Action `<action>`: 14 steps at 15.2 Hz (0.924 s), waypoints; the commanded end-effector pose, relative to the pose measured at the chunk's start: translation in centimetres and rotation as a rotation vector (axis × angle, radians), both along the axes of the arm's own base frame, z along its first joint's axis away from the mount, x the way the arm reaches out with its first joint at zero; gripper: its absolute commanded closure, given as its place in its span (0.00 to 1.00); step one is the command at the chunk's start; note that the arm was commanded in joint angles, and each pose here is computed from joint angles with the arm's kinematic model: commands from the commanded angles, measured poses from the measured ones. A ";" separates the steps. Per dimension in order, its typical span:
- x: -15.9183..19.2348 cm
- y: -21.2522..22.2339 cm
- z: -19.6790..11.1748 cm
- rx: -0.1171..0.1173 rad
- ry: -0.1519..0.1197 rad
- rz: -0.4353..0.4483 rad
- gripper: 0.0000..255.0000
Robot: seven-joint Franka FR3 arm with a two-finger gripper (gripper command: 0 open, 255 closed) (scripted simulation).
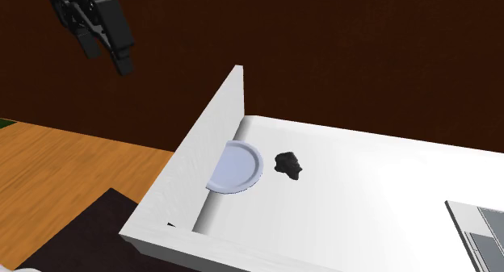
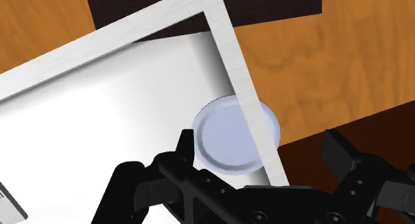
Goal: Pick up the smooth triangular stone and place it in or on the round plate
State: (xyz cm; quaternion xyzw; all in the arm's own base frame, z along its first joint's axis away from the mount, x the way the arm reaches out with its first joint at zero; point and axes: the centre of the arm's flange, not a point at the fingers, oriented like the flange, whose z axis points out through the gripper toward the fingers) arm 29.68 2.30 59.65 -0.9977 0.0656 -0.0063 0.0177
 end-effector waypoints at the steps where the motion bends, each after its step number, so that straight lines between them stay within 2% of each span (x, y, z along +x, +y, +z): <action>1: 0.0 0.0 0.0 0.000 0.000 0.000 0.00; 14: 13.1 0.3 -11.3 -0.026 0.024 -0.369 0.00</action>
